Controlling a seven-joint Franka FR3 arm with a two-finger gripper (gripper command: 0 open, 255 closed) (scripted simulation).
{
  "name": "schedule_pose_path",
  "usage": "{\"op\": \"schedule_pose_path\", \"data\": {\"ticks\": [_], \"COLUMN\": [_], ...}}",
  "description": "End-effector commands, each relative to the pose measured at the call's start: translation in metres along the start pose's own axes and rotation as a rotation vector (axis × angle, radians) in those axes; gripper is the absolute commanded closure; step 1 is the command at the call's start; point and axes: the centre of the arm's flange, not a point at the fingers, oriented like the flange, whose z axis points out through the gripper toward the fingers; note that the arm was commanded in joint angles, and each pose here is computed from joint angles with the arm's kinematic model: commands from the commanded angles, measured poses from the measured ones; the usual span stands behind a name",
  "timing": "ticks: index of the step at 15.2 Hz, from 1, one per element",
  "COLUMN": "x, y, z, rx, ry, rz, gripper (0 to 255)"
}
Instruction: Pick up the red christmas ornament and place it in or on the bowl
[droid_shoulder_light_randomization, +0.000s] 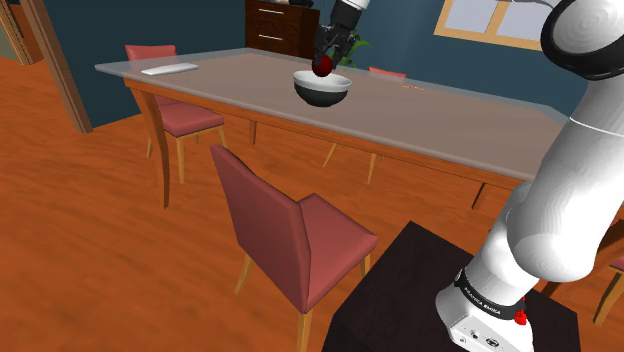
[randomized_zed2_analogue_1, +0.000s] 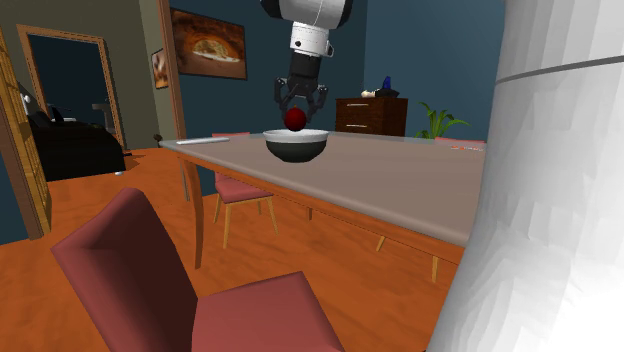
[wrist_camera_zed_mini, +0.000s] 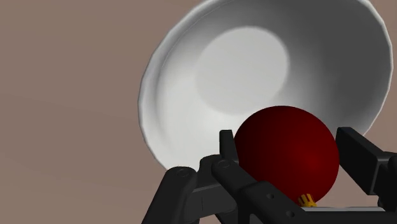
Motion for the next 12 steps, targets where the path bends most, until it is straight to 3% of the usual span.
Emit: {"op": "schedule_pose_path", "data": {"ticks": [1,2,7,11,12], "x": [0.0,0.0,0.0,0.0,0.0], "y": [0.0,0.0,0.0,0.0,0.0], "z": [0.0,0.0,0.0,-0.05,-0.05], "rx": [0.0,0.0,0.0,0.0,0.0], "ry": [0.0,0.0,0.0,0.0,0.0], "rz": [0.0,0.0,0.0,0.0,0.0], "gripper": [255,0,0,0,0]}}
